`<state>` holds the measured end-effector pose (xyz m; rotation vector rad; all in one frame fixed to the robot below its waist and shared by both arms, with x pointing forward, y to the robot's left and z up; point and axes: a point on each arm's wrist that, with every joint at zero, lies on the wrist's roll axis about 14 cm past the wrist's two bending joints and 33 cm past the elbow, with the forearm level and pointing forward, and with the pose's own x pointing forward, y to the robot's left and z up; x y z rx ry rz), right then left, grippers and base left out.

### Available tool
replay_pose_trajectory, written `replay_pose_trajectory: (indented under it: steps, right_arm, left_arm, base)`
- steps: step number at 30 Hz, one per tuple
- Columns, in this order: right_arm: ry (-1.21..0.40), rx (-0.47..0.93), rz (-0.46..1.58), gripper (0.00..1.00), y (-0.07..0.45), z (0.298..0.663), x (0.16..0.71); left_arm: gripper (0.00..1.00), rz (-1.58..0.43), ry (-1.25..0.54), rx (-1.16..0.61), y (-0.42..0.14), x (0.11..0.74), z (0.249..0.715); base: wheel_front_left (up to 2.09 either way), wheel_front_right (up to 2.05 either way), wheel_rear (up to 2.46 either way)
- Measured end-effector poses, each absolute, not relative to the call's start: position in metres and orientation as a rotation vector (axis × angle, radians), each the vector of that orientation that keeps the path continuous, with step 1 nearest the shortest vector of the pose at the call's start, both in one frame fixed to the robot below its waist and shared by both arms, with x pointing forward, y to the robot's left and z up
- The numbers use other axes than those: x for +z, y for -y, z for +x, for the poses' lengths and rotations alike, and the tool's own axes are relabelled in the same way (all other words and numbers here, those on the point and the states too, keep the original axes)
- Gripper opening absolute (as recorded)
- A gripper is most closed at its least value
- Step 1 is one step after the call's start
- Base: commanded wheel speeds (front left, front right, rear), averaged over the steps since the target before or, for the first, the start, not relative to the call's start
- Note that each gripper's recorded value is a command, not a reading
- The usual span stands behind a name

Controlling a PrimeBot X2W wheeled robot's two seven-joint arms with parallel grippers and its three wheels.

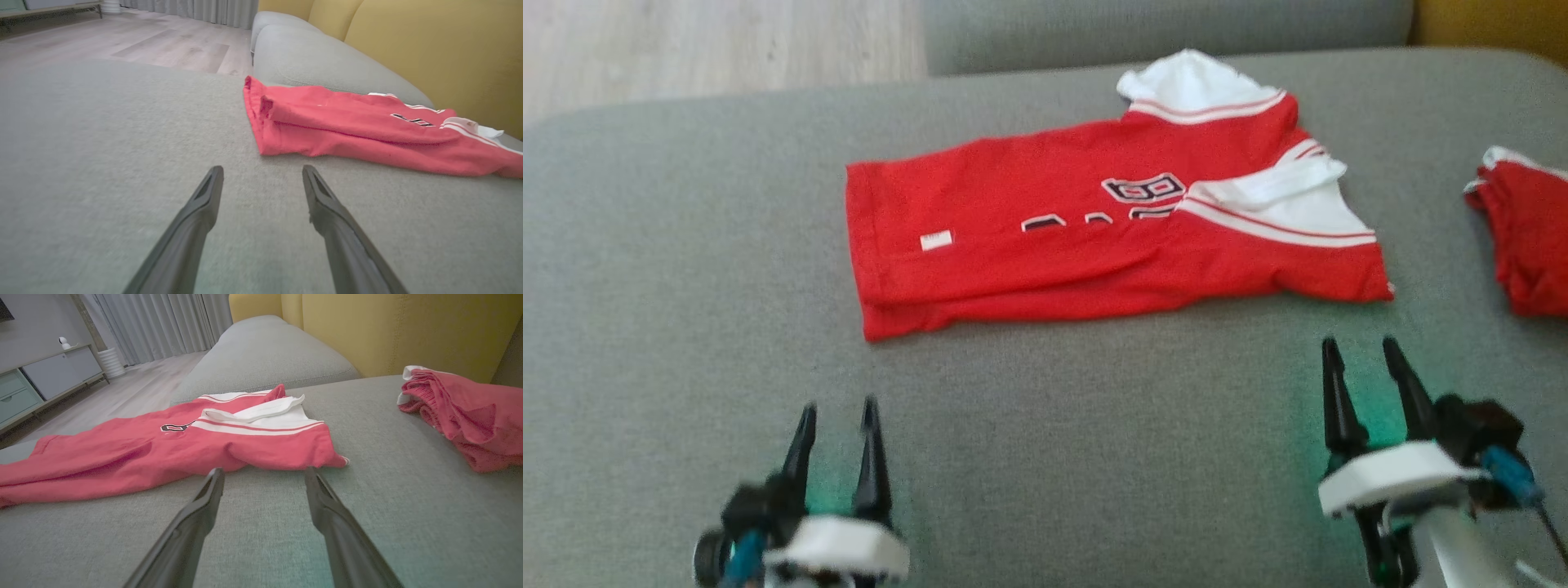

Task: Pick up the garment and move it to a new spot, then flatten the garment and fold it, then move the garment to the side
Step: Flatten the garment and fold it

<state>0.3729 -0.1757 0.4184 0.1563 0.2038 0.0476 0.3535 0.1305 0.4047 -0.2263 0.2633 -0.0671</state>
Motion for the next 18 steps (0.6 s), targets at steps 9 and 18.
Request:
replay_pose_trajectory:
  steps: [9, 18]
  right_arm:
    - [-0.146, 0.050, 0.183, 1.00, 0.175, 0.429, 0.429]
    - [-0.135, -0.017, 0.189, 1.00, 0.199, 0.451, 0.423]
  left_arm:
    - [1.00, -0.280, -0.298, -0.124, -0.111, 0.389, 0.422]
    - [1.00, -0.346, -0.369, -0.151, -0.095, 0.359, 0.448]
  base:
    - [0.00, 0.00, 0.00]
    - [0.00, 0.00, 0.00]
